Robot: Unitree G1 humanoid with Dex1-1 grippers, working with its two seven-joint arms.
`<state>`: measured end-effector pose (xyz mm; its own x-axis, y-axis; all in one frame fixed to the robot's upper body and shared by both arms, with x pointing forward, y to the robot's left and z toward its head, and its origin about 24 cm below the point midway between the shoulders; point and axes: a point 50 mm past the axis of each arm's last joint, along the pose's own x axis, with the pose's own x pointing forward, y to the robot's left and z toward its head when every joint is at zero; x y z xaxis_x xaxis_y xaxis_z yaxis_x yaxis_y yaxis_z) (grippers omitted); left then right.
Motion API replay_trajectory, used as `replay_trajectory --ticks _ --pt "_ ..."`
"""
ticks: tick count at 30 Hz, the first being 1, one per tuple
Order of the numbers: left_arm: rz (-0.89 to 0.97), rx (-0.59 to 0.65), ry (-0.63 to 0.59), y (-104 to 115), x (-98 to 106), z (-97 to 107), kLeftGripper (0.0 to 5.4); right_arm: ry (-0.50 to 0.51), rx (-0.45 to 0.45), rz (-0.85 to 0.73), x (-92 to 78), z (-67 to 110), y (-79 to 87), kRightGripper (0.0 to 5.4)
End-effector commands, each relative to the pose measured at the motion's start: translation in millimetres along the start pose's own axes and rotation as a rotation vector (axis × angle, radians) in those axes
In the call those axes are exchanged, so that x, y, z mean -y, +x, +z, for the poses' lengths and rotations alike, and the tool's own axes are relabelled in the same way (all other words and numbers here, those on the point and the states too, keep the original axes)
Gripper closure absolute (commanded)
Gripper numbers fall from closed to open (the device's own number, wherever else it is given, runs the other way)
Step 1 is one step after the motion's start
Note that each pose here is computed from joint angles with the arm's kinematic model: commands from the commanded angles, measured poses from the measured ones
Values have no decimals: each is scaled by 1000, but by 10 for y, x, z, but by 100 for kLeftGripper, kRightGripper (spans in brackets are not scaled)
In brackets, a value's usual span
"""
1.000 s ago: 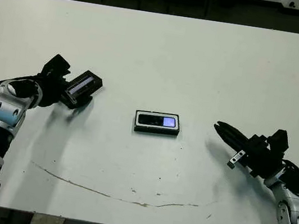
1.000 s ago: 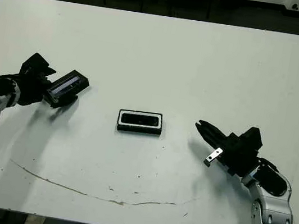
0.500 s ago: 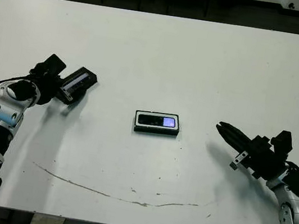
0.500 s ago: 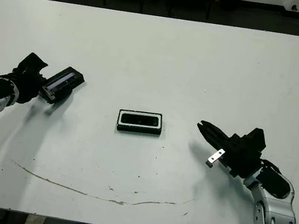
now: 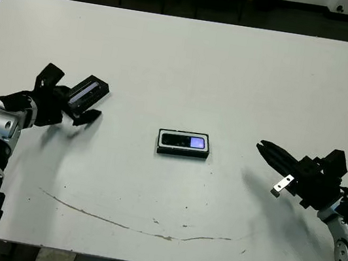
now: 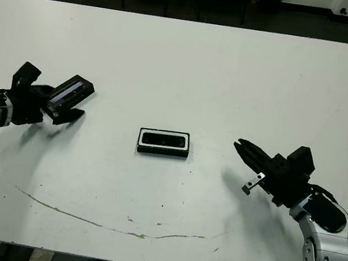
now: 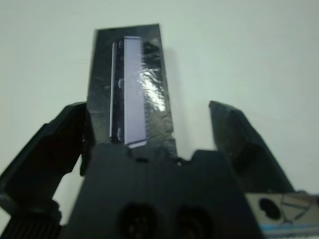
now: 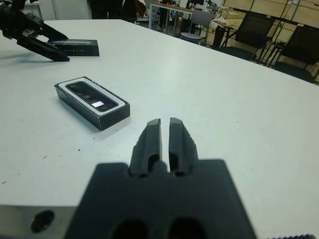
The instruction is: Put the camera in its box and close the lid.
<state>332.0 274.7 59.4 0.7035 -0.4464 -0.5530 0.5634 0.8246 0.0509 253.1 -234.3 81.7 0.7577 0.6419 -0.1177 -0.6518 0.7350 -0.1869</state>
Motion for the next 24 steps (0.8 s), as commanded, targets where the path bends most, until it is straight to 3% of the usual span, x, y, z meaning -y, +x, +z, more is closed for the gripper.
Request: replay_trajectory --ticks 1,7,11,19,24 --pt "-7 -155 -51 7 55 -339 85 28 -32 -10 1 -76 -47 540" --pt "43 -229 52 -21 28 -365 196 -10 -72 -34 -7 -12 -85 540" --pt "113 -247 213 -21 31 -328 263 -20 -72 -31 -7 -1 -82 540" --pt "181 -145 278 -29 173 -115 267 -7 -65 -25 -8 -9 -74 540" --pt "82 26 318 -132 353 220 267 -2 -55 -24 -6 -26 -64 540"
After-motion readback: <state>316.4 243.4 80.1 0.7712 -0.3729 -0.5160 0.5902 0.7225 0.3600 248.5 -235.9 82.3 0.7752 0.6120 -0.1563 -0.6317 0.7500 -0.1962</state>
